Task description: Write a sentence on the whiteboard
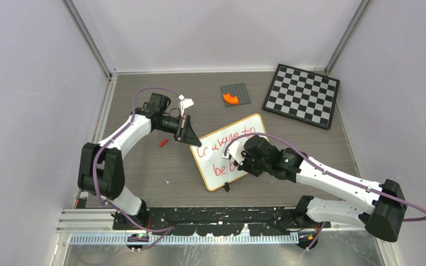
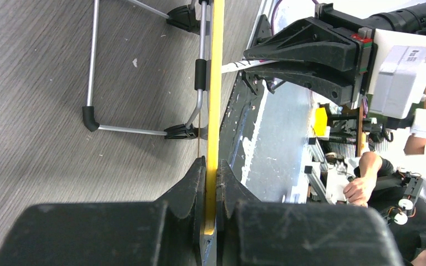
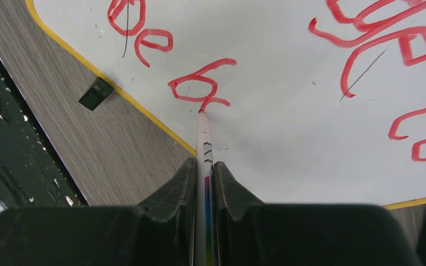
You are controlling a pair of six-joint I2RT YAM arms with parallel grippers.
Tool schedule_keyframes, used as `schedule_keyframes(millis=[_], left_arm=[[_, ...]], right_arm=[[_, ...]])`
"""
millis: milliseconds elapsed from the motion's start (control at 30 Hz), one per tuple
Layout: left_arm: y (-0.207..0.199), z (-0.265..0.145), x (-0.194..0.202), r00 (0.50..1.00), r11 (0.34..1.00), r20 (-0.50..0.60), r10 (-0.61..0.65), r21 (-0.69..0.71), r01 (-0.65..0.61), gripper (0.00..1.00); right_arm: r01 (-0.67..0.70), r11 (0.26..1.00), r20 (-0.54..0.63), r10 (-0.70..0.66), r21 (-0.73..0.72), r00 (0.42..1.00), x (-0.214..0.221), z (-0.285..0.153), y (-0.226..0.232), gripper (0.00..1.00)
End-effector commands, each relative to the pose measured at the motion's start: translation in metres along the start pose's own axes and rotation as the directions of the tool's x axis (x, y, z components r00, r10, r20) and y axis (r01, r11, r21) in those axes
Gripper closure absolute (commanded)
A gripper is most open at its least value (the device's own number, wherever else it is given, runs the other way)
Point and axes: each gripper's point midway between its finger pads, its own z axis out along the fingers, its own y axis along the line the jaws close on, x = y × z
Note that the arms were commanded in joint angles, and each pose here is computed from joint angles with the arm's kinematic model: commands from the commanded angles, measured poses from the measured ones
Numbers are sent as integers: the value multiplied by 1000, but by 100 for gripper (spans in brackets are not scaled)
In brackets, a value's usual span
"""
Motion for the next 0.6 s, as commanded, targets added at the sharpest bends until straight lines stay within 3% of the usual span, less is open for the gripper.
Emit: schedule_keyframes(millis=[0, 333, 567], left_arm=[[29, 4, 5, 999, 992, -23, -45, -118, 42, 100], [29, 4, 3, 999, 992, -19, -47, -117, 45, 100], [29, 4, 3, 999, 992, -19, -47, -117, 45, 100]], right_arm=[[44, 999, -73, -43, 13, 996, 21, 0, -2, 100], [39, 990, -19, -37, 134, 999, 1, -13, -29, 100], [14, 990, 40, -19, 137, 999, -18, -12, -32, 100]])
